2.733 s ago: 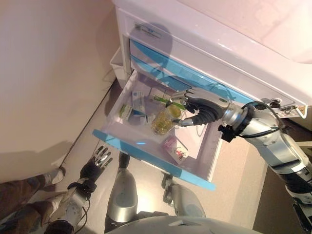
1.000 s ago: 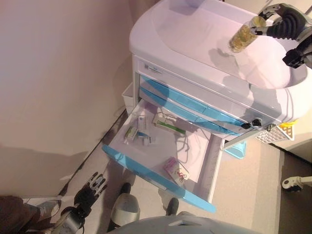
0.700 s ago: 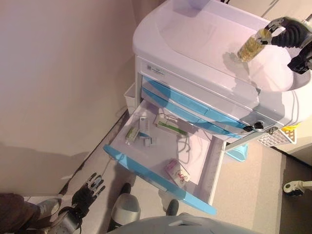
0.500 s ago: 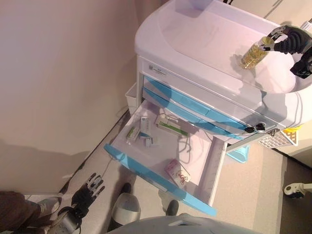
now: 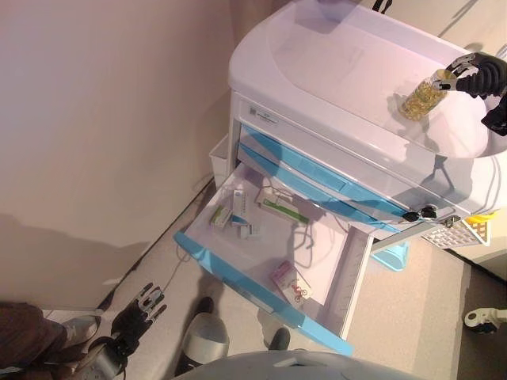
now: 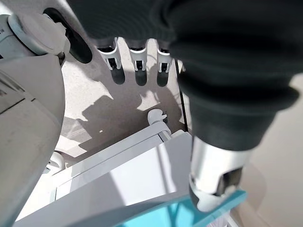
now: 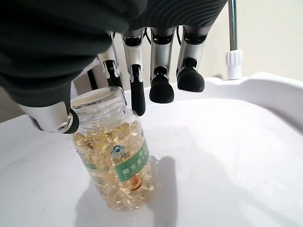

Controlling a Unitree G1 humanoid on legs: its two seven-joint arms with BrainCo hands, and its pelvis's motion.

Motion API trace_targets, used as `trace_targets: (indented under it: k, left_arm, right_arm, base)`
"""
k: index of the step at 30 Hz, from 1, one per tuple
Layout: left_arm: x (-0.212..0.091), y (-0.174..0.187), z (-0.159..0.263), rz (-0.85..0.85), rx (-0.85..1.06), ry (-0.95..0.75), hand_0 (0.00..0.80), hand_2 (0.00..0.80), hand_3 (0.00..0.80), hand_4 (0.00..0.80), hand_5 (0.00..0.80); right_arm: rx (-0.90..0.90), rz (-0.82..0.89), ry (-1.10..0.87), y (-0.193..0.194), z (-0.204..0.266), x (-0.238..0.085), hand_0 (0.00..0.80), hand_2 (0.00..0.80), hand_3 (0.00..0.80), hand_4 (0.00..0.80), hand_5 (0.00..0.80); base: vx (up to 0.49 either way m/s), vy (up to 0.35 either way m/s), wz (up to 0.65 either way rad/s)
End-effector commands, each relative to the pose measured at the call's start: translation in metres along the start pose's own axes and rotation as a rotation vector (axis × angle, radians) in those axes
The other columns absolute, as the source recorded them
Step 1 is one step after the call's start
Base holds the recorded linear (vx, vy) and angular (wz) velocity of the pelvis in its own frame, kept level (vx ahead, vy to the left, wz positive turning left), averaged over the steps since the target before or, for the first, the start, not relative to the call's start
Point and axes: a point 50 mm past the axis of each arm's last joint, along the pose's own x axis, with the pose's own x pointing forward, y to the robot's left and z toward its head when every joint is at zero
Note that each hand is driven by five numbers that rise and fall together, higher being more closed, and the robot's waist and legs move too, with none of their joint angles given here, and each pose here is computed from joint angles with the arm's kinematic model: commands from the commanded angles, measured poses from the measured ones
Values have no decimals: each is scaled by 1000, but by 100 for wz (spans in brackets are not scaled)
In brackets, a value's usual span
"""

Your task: Open the drawer and pick up the medicine

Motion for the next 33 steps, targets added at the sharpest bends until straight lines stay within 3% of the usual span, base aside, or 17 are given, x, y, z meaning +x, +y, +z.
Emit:
trace_targets:
  k: [1, 13, 33]
  left_arm:
    - [-9, 3, 15, -25, 95, -17, 0, 0, 0, 0, 0]
    - [-11, 4, 15, -33, 107, -13, 0, 0, 0, 0, 0]
    - [-13, 2, 15, -62, 149, -5, 0, 0, 0, 0, 0]
  right_arm:
    - [-81, 15, 1, -1, -2, -1, 0, 0, 0, 0, 0]
    - [-93, -94, -56, -12, 9, -4, 0, 0, 0, 0, 0]
    - [-190, -512, -290, -100, 72, -48, 0, 0, 0, 0, 0]
  base:
    - [0, 0, 0]
    - [0, 0, 0]
    - [-9, -2, -5]
